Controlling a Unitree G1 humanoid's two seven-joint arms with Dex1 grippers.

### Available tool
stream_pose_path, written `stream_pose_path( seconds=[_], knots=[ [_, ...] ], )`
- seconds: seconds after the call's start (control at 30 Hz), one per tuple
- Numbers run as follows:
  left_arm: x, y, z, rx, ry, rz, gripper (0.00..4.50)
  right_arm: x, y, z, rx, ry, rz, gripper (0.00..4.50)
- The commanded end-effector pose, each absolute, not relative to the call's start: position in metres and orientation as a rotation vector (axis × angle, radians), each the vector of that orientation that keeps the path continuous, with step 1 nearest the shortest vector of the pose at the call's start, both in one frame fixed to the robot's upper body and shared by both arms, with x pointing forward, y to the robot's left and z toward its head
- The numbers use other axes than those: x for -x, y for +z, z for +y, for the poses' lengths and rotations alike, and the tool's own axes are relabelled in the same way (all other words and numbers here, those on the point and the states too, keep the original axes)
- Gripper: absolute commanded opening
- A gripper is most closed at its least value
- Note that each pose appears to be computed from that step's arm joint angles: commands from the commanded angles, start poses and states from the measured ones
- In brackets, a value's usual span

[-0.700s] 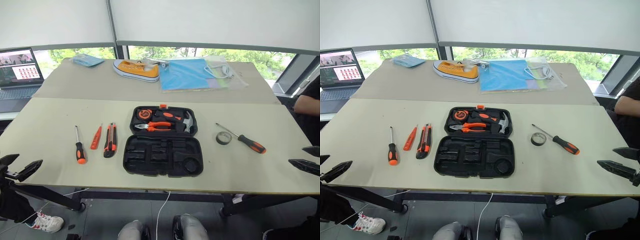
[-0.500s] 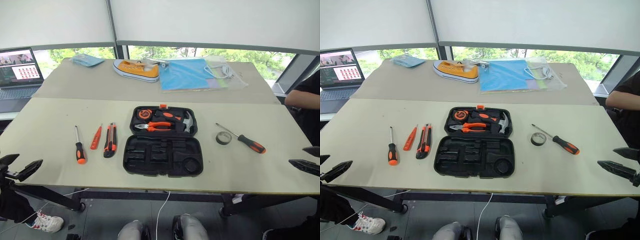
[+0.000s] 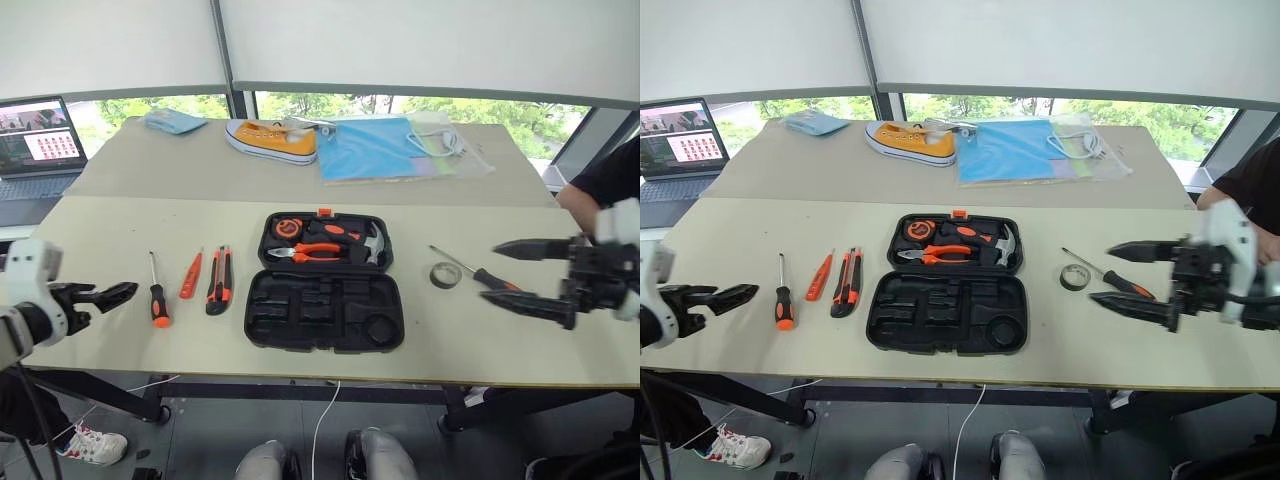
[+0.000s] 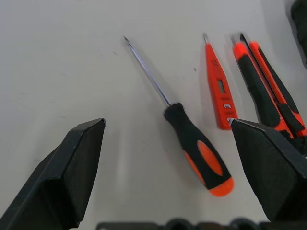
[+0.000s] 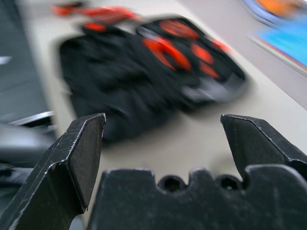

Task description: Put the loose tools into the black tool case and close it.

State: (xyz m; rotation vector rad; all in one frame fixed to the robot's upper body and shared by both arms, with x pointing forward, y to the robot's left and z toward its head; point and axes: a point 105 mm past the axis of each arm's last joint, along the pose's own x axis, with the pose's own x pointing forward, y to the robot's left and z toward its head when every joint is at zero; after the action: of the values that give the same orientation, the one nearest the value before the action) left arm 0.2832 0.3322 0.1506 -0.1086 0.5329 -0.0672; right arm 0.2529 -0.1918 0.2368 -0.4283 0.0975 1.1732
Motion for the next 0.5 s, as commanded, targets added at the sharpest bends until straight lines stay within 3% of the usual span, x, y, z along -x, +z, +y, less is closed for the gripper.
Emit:
stream_pose_path(
  seconds=[0.03, 0.3, 0.5],
  knots=[
    [-0.293, 0.138, 0.328, 0.124, -0.024, 0.582, 4.49, -0.244, 0.252, -0.155, 0.459, 1.296, 0.020, 4.50],
    [-0.306, 0.099, 0.311, 0.179, -0.028, 0.666, 4.49, -0.233, 0.260, -0.113, 0.458, 1.441, -0.040, 4.50],
    [-0.299, 0.084, 0.319, 0.203, 0.025, 0.722, 2.75, -0.236, 0.258, -0.108, 0.456, 1.438, -0.048, 4.50]
  ],
)
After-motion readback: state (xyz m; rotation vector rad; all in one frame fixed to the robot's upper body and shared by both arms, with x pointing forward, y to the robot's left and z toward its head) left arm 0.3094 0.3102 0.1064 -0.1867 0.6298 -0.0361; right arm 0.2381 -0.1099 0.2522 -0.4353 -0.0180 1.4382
